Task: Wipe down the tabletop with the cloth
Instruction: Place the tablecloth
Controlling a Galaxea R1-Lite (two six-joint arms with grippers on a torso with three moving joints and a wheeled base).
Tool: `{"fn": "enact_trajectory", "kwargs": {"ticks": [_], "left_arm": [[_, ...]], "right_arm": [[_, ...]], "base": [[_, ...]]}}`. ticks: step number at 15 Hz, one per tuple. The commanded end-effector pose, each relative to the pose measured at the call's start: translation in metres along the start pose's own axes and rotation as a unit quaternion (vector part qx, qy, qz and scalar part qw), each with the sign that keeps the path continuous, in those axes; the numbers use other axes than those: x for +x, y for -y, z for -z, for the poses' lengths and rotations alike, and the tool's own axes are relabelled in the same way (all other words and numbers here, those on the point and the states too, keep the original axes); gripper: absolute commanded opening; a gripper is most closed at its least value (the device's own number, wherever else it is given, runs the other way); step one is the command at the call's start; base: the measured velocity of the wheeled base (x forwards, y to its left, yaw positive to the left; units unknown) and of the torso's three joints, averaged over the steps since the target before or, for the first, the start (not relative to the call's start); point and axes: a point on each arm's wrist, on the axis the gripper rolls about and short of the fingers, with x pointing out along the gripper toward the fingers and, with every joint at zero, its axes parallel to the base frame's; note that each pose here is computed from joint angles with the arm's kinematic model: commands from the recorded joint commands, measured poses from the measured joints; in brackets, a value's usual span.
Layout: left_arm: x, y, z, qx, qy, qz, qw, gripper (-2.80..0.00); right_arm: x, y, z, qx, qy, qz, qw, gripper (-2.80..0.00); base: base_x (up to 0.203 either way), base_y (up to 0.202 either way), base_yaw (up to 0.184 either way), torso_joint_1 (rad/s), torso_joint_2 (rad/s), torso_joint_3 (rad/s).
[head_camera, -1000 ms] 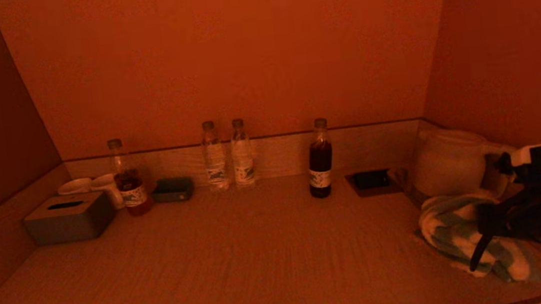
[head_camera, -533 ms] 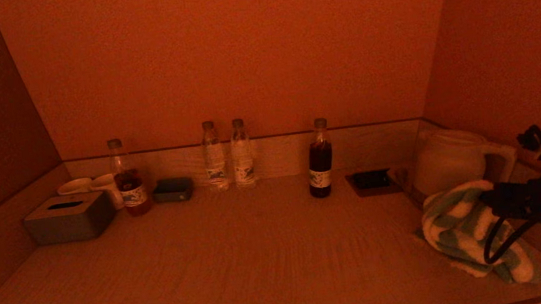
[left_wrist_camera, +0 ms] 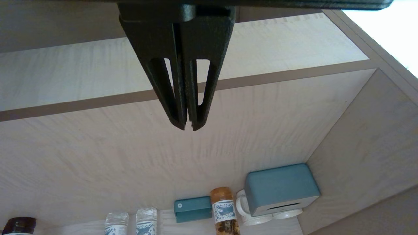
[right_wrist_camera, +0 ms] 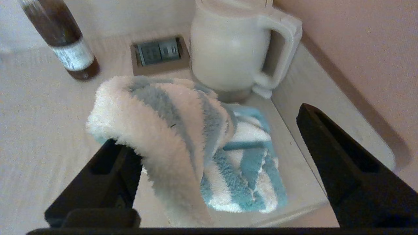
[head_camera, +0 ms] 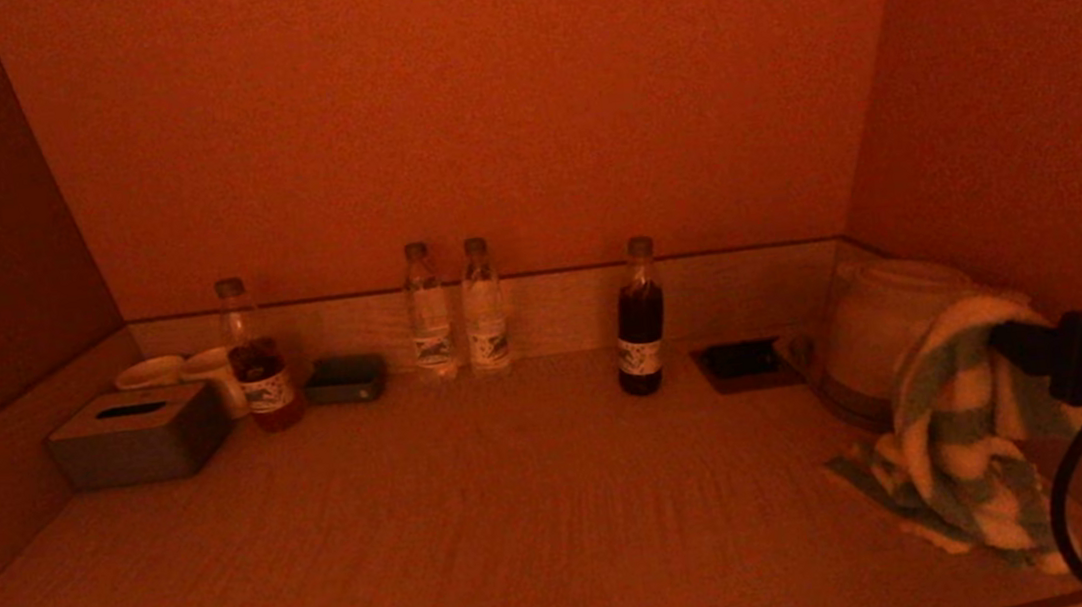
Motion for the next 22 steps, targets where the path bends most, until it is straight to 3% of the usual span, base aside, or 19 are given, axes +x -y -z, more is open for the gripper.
{"fn": "enact_trajectory", "kwargs": {"ticks": [1, 3, 6, 11, 17, 22], "left_arm": [[0.0, 0.0, 0.0, 0.0, 0.0, 0.0, 1.0, -2.8], [0.0, 0.0, 0.0, 0.0, 0.0, 0.0, 1.0, -2.8], [0.0, 0.0, 0.0, 0.0, 0.0, 0.0, 1.0, -2.8], [0.0, 0.0, 0.0, 0.0, 0.0, 0.0, 1.0, -2.8], [0.0, 0.0, 0.0, 0.0, 0.0, 0.0, 1.0, -2.8], [0.0, 0.0, 0.0, 0.0, 0.0, -0.001, 1.0, -2.8]], "right_arm": [[0.006, 0.0, 0.01, -0.007, -0.062, 0.005, 0.998, 0.0], [0.011, 0.0, 0.012, 0.002, -0.084, 0.012, 0.996, 0.0], [0.04, -0.001, 0.021, 0.029, -0.158, 0.028, 0.987, 0.0], [0.096, -0.004, 0.041, 0.05, -0.284, 0.06, 0.956, 0.0], [0.119, -0.007, 0.06, 0.043, -0.361, 0.076, 0.929, 0.0], [0.12, -0.007, 0.064, 0.041, -0.372, 0.077, 0.924, 0.0]], "base": [[0.0, 0.0, 0.0, 0.0, 0.0, 0.0], [0.0, 0.0, 0.0, 0.0, 0.0, 0.0], [0.0, 0.0, 0.0, 0.0, 0.0, 0.0], [0.0, 0.0, 0.0, 0.0, 0.0, 0.0], [0.0, 0.0, 0.0, 0.0, 0.0, 0.0], [0.0, 0.0, 0.0, 0.0, 0.0, 0.0]]}}
